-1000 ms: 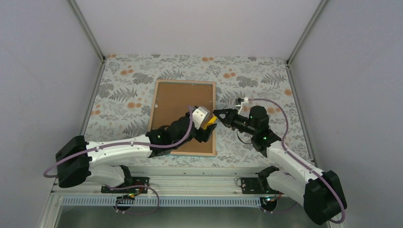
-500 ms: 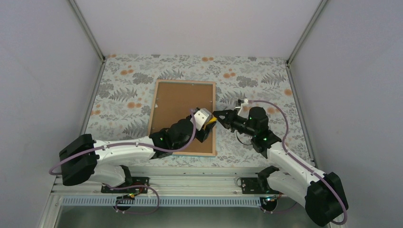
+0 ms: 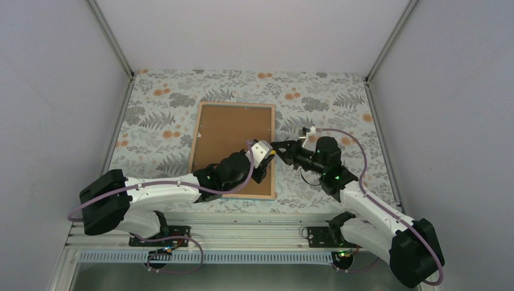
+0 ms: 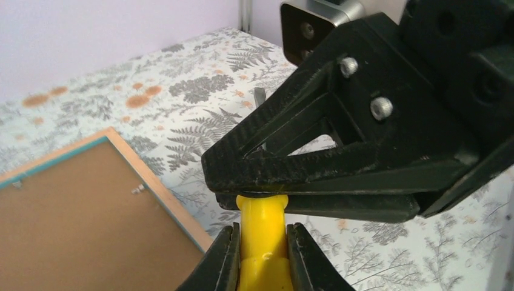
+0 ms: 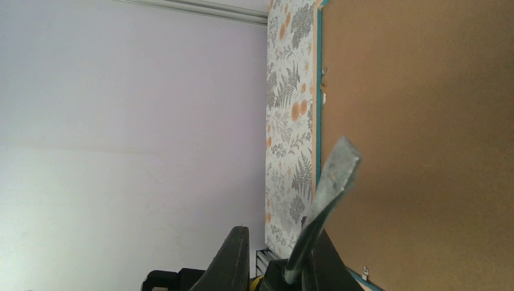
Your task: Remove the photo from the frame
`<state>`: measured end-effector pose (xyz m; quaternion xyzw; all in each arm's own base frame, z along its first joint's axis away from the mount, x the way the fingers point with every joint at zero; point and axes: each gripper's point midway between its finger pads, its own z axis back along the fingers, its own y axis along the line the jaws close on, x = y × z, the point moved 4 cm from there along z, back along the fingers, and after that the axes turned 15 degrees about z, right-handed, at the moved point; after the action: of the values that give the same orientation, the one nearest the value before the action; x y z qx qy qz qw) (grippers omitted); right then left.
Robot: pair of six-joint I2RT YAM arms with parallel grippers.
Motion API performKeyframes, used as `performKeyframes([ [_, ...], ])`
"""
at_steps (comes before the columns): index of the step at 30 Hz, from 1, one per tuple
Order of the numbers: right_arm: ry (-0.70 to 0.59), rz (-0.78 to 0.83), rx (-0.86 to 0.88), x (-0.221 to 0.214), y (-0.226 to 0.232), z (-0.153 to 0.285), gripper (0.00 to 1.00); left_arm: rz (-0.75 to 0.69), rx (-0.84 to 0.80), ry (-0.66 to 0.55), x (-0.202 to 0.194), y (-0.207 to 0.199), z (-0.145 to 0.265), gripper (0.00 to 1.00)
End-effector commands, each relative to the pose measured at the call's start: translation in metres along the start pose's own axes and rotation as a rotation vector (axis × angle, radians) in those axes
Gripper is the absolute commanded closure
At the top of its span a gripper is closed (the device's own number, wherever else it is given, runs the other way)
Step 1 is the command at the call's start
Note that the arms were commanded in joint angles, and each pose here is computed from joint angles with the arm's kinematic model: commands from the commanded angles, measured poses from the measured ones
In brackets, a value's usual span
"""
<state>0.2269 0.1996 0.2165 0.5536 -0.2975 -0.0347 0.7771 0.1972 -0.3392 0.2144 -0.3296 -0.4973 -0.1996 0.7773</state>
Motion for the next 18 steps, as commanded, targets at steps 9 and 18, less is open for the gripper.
performKeyframes([
  [9,-0.054,0.212,-0.106,0.016,0.002,0.002,0.82,0.062,0.033,0.027,-0.005,0.024,0.005,0.98],
  [18,-0.067,0.54,-0.255,0.034,-0.003,0.004,0.58,0.063,0.08,0.083,-0.014,0.061,0.015,0.98],
])
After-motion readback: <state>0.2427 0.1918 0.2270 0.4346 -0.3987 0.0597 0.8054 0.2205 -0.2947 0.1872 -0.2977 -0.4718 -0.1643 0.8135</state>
